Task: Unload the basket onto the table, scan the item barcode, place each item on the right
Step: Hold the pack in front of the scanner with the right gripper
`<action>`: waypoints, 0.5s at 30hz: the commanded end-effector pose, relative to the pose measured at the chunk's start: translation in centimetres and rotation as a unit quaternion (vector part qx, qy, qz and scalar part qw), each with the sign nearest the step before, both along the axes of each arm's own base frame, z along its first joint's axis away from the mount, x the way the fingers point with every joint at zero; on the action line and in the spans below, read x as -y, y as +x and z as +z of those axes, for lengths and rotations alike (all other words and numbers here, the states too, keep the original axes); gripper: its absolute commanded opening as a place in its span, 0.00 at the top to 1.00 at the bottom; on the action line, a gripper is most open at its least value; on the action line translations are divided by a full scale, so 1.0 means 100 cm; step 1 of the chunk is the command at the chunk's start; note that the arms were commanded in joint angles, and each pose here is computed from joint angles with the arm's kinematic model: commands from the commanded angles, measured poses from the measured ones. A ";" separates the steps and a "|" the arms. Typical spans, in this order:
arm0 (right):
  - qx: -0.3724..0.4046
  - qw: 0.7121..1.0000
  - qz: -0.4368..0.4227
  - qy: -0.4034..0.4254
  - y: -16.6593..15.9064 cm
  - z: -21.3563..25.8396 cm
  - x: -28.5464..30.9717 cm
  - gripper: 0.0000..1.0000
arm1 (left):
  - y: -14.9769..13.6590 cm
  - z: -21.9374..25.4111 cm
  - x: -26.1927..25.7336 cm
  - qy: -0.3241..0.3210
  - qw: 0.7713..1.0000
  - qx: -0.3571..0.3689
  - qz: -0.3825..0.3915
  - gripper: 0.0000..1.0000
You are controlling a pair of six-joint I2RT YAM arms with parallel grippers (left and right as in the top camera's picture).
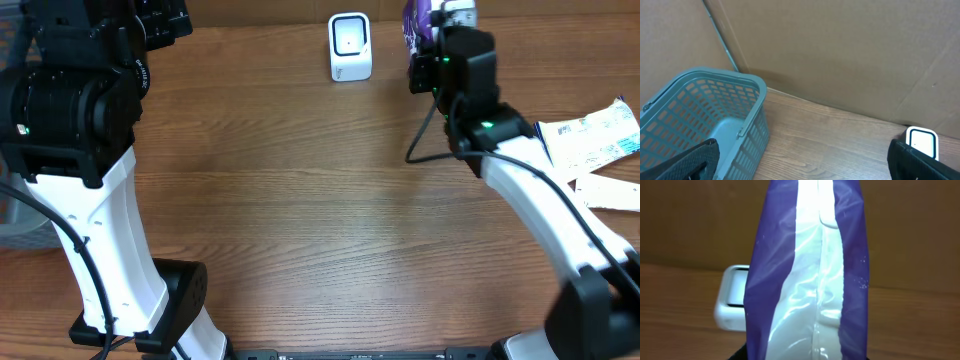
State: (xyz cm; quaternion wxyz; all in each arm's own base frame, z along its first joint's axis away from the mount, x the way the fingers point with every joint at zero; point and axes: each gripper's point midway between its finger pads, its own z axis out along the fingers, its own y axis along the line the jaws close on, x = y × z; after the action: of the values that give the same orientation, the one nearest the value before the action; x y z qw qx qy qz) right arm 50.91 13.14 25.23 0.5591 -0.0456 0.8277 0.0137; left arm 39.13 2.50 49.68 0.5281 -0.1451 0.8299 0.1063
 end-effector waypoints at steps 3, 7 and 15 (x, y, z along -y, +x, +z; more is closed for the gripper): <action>0.032 0.968 -0.046 -0.244 0.026 -0.020 0.014 0.80 | 0.004 -0.003 -0.005 0.008 1.000 -0.005 0.006 0.00; 0.062 0.935 -0.023 -0.349 0.036 -0.024 -0.008 0.81 | 0.004 -0.003 -0.005 0.008 1.000 -0.005 0.006 0.00; 0.105 0.882 0.037 -0.457 0.055 -0.051 -0.043 0.80 | 0.004 -0.003 -0.005 0.008 1.000 -0.005 0.006 0.00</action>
State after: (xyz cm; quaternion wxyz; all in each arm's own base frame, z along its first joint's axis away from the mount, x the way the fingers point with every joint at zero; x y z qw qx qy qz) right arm 55.44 17.66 22.02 0.5962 -0.2625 0.7034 -0.2844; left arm 39.13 2.50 49.69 0.5283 -0.1452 0.8298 0.1062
